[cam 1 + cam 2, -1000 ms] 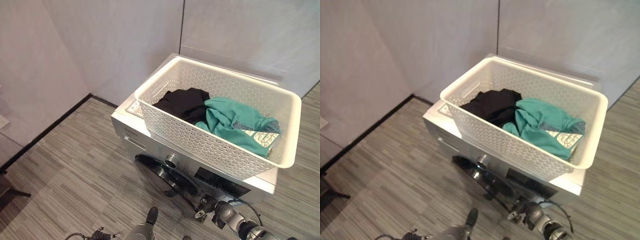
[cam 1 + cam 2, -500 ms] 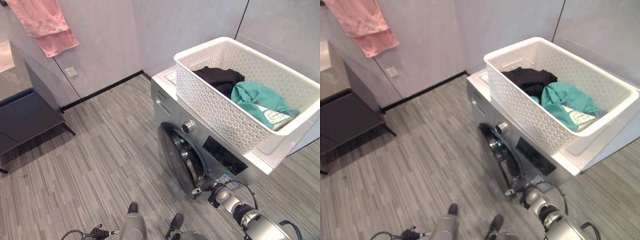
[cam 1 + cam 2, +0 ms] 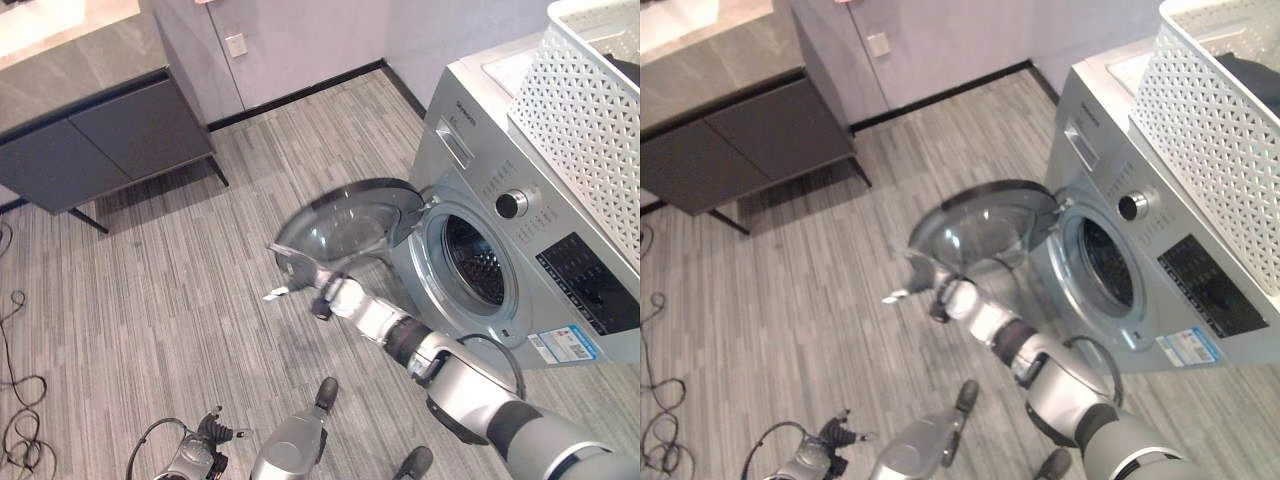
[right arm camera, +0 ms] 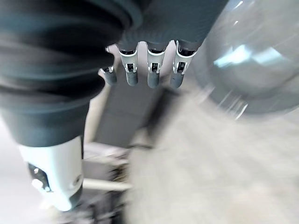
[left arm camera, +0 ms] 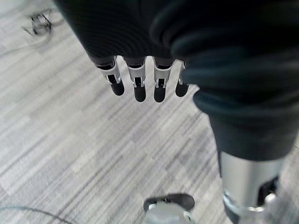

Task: Grab the laundry basket,head to the washer,open it,put in the laundry and shut it.

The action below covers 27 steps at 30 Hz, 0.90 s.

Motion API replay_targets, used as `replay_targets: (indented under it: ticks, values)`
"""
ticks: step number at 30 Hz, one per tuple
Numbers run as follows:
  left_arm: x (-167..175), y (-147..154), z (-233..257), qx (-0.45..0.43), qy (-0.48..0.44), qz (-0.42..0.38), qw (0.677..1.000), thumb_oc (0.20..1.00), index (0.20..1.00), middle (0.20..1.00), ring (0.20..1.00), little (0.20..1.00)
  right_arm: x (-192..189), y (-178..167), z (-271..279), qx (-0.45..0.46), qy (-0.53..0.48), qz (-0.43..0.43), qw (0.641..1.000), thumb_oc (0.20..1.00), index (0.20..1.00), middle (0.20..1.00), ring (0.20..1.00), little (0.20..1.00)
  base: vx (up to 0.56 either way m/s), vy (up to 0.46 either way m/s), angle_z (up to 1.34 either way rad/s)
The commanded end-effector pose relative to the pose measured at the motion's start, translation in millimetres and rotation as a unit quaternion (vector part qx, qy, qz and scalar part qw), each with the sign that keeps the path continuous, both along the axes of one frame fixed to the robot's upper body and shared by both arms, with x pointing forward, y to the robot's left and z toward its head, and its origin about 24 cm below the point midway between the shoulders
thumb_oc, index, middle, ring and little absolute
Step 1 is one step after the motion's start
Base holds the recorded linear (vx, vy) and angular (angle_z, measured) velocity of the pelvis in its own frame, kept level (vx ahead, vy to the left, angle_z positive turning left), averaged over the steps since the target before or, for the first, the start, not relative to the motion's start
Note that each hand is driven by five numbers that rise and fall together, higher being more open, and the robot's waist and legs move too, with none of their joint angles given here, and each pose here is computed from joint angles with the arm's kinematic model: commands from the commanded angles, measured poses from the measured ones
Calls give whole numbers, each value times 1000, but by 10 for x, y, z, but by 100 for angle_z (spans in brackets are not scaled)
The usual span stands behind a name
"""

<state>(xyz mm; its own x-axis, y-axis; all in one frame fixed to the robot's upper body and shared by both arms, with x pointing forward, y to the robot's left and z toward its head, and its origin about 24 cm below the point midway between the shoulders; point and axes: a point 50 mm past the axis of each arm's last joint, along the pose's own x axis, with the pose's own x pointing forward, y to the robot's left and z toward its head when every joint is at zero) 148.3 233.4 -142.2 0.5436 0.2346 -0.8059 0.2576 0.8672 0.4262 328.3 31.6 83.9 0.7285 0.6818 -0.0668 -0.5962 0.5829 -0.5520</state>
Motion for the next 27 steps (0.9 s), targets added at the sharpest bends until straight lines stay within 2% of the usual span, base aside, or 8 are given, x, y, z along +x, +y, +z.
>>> replay_targets:
  ticks: [1,6,9,14,19,22,24,27]
  values:
    - [59,27,24,29,-5,-31,999,1000,1000,1000,1000,1000,30,-397,-425,-51,42,-60,996,1000,1000,1000,1000,1000,-11,-12,6]
    - [396,-102,179,19,-58,-115,992,1000,1000,1000,1000,1000,-180,-917,-977,-93,120,-120,981,1000,1000,1000,1000,1000,-10,-12,-10]
    - [1127,-183,593,102,-129,-202,965,1000,1000,1000,1000,1000,-442,-1476,-1267,-70,163,-202,963,1000,1000,1000,1000,1000,-97,20,-39]
    - [2020,447,1825,268,-261,-155,915,1000,1000,1000,1000,1000,-925,-2412,-1404,-82,170,-311,931,1000,1000,1000,1000,1000,-14,62,-69]
    - [2023,1060,2361,361,-227,-85,900,1000,1000,1000,1000,1000,-1280,-3065,-1655,-52,245,-480,841,1000,1000,1000,1000,1000,46,115,-52]
    - [1874,1365,2471,405,-168,-68,896,1000,1000,1000,1000,1000,-1634,-3369,-1863,-113,317,-530,778,1000,1000,1000,1000,1000,72,64,-68]
    - [1874,1365,2472,405,-168,-68,896,1000,1000,1000,1000,1000,-1634,-3369,-1863,-113,317,-530,779,1000,1000,1000,1000,1000,45,11,-27]
    - [1604,1685,2452,428,-107,-45,896,1000,1000,1000,1000,1000,-1961,-3389,-2020,-142,377,-515,756,1000,1000,1000,1000,1000,68,-22,-8]
